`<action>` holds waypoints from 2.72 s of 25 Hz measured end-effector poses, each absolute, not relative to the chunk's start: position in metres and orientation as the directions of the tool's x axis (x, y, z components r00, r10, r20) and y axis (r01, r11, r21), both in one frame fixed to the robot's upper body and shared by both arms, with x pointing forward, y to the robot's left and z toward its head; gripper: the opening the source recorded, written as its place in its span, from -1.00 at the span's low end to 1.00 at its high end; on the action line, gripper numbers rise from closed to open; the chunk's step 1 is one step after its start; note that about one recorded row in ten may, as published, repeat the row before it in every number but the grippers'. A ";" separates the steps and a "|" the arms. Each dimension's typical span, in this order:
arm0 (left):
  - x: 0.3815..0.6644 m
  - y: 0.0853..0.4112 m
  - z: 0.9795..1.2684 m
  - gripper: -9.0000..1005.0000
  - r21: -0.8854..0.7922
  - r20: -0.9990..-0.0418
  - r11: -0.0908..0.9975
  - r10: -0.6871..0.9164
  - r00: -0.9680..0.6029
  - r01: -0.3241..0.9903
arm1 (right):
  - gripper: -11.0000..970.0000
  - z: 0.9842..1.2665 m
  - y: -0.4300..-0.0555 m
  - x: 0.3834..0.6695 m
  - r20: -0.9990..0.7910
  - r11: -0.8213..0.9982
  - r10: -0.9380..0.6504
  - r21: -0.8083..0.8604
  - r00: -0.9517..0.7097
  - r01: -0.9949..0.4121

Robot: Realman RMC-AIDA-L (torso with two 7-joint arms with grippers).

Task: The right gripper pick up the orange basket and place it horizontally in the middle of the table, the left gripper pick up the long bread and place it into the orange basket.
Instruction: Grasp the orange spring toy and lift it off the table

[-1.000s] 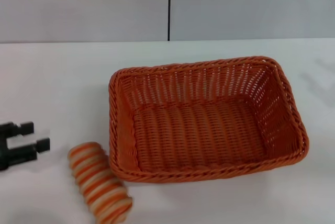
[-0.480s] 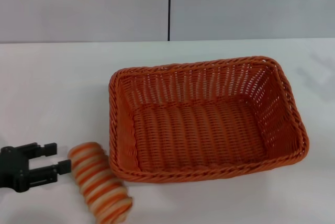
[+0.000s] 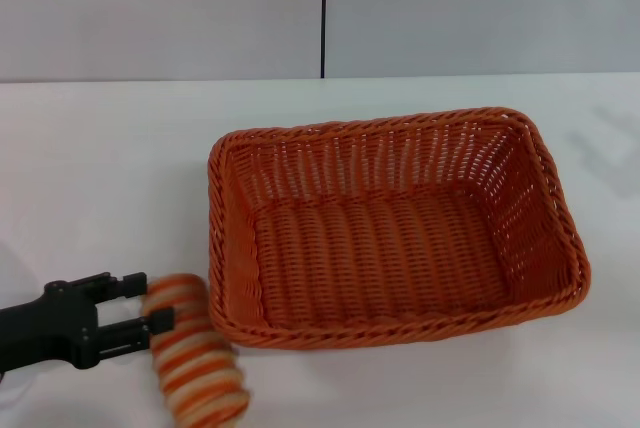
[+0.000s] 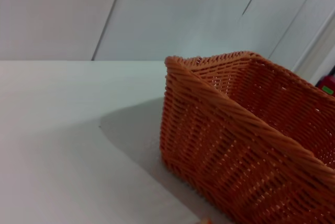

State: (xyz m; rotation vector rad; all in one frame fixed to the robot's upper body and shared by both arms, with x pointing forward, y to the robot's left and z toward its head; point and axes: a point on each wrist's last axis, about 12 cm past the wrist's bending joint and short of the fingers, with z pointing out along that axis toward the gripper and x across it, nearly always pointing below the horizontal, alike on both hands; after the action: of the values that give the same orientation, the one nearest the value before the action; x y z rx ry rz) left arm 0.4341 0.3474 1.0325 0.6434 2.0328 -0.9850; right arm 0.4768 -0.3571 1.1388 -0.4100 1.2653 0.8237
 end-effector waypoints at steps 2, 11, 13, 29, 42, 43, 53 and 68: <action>0.435 0.343 1.029 0.42 -0.426 -0.813 0.566 0.104 -0.573 0.706 | 0.28 1.138 -0.358 0.476 -0.946 0.658 0.315 0.163 0.072 -0.736; 0.433 0.342 1.028 0.42 -0.419 -0.820 0.557 0.106 -0.562 0.717 | 0.28 1.138 -0.359 0.475 -0.947 0.660 0.313 0.162 0.072 -0.734; 0.434 0.342 1.028 0.42 -0.419 -0.819 0.550 0.114 -0.562 0.723 | 0.28 1.138 -0.360 0.474 -0.947 0.662 0.312 0.161 0.074 -0.732; 0.425 0.346 1.025 -0.07 -0.388 -0.829 0.561 0.134 -0.542 0.731 | 0.28 1.136 -0.363 0.469 -0.948 0.665 0.311 0.165 0.070 -0.728; 0.409 0.388 1.053 -0.86 -0.301 -0.897 0.671 0.043 -0.441 0.677 | 0.28 1.135 -0.364 0.465 -0.948 0.668 0.312 0.169 0.066 -0.725; 0.409 0.388 1.053 -0.89 -0.301 -0.897 0.671 0.043 -0.441 0.677 | 0.28 1.135 -0.364 0.465 -0.948 0.668 0.312 0.169 0.066 -0.725; 0.416 0.369 1.047 -0.91 -0.377 -0.876 0.603 0.014 -0.482 0.703 | 0.28 1.134 -0.364 0.466 -0.947 0.666 0.314 0.170 0.065 -0.727; 0.425 0.358 1.035 0.16 -0.342 -0.875 0.612 0.068 -0.479 0.713 | 0.28 1.131 -0.365 0.463 -0.948 0.669 0.312 0.180 0.053 -0.721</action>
State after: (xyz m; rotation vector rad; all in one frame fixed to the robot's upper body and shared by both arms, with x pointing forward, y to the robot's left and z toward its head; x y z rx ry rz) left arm 0.4255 0.3585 1.0354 0.6206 1.9328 -0.8974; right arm 0.4633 -0.3646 1.1315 -0.3908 1.2941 0.8163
